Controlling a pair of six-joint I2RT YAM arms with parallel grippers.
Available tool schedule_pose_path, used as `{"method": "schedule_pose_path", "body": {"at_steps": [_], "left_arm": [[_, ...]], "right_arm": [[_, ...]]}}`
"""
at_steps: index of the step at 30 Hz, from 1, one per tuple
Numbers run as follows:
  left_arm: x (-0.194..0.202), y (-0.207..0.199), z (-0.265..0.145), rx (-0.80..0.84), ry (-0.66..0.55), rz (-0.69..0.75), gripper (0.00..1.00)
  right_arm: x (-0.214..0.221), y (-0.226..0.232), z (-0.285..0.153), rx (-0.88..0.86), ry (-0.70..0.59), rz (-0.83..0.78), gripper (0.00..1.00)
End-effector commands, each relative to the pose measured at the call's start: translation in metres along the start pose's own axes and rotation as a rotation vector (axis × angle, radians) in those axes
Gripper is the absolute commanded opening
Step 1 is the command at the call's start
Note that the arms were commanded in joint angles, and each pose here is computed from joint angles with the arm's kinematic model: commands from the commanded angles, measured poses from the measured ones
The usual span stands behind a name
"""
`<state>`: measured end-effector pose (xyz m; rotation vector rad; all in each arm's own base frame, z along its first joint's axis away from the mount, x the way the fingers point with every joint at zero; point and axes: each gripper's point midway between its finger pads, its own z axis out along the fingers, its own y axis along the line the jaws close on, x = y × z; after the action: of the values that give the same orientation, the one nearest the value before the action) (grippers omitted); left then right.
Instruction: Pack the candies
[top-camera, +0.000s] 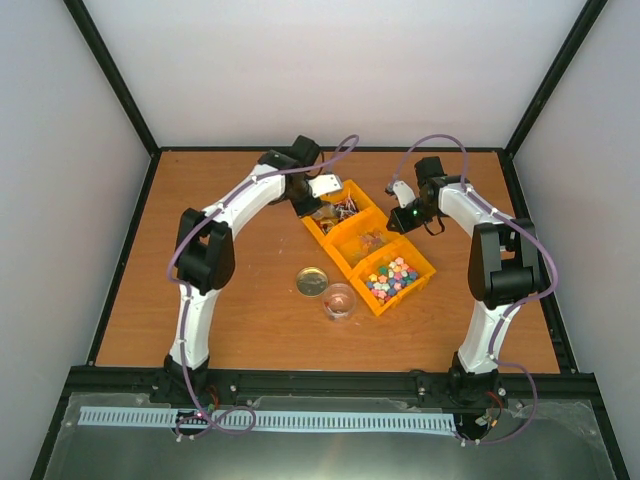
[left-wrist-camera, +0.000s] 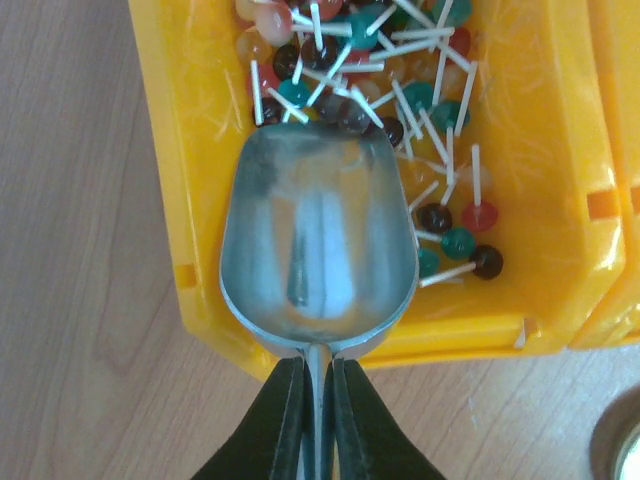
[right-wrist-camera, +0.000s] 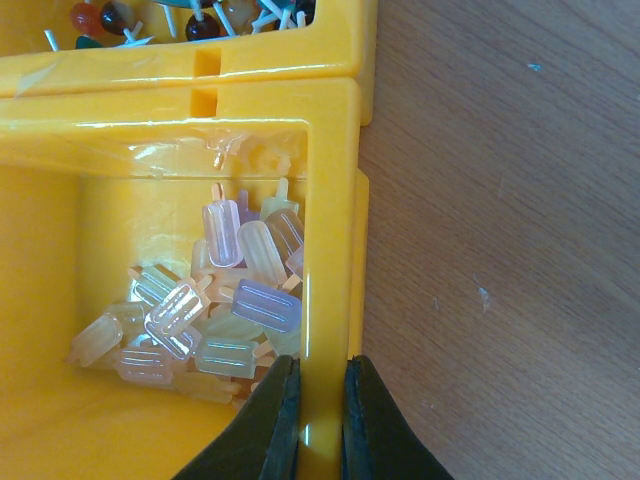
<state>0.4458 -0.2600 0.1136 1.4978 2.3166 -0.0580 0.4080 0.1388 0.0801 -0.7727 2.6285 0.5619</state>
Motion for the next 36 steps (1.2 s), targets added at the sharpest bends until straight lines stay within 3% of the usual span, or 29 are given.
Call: {"method": "schedule_pose_path", "body": {"at_steps": [1,11,22,36], "left_arm": [[0.017,-0.020,0.041,0.071,0.018,-0.058,0.01],[-0.004,-0.038,0.052,0.136,-0.237,-0.106,0.01],[0.010,-0.001,0.005,0.147,-0.496,-0.226,0.01],[0.011,-0.010,-0.033,0.143,-0.709,-0.155,0.01]], "right_arm": [[-0.001,-0.008,0.006,0.017,0.005,0.006,0.03],[0.002,-0.010,0.007,0.032,0.018,0.009,0.03],[0.003,-0.017,0.006,0.046,0.015,0.024,0.03],[0.004,-0.020,0.006,0.046,0.014,0.036,0.03]]}}
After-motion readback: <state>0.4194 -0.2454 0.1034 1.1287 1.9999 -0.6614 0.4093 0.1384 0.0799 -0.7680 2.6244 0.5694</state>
